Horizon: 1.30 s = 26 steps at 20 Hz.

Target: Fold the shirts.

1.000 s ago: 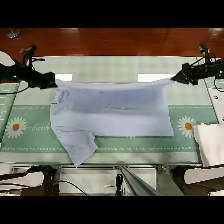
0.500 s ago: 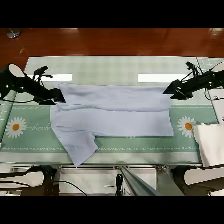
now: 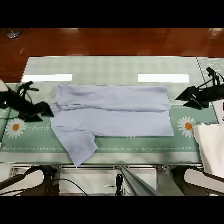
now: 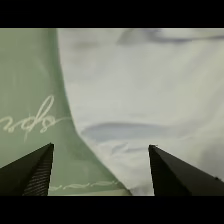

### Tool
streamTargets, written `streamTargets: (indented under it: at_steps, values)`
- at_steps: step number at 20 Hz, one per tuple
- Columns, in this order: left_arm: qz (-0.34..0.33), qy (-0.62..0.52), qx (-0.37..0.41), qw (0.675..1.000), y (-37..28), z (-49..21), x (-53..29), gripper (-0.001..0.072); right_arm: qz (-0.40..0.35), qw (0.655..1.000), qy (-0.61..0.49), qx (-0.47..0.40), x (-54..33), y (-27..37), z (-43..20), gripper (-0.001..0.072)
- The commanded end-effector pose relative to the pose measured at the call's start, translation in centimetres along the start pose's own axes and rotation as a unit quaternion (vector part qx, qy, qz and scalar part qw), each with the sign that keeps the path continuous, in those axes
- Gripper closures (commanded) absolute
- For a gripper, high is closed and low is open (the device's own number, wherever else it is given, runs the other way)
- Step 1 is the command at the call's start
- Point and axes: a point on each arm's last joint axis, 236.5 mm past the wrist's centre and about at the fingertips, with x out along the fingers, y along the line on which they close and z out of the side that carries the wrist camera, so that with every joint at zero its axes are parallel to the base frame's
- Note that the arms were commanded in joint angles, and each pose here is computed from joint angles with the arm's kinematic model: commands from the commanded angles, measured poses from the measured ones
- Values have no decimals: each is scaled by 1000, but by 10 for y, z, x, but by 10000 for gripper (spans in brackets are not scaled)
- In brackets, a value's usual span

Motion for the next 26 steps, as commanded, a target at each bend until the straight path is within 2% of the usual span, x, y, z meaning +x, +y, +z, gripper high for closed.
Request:
streamTargets:
  at_steps: [1, 3, 5, 12, 17, 21, 22, 23, 24, 26]
  values:
    - [-30, 0, -79, 996, 20, -53, 21, 0, 34, 997, -62, 9, 8, 8, -38, 76]
    - [-88, -45, -137, 986, 10, -59, 29, 0, 74, 994, -73, 16, 16, 24, -60, 77]
    - [-133, -67, -149, 978, -4, -67, 40, 1, 106, 991, -84, 17, 16, 39, -69, 77]
    - [-150, -53, -112, 981, -25, -83, 62, 4, 125, 987, -95, 19, 11, 49, -67, 78]
    - [-162, -90, -72, 980, -59, -66, 75, 4, 126, 987, -94, 29, 11, 49, -67, 78]
    - [-154, -62, -36, 985, -73, -77, 89, 13, 121, 986, -103, 52, 0, 36, -63, 77]
    - [-154, -55, -34, 986, -73, -80, 90, 138, 108, 986, -108, 59, -6, 23, -61, 77]
    - [-152, -47, -31, 987, -72, -83, 91, 460, 91, 987, -112, 68, -11, 8, -60, 78]
    - [-155, -40, -22, 987, -73, -88, 90, 681, 69, 987, -114, 86, -15, -12, -63, 78]
    - [-158, -28, -4, 987, -75, -94, 90, 686, -3, 986, -88, 142, -17, -57, -83, 78]
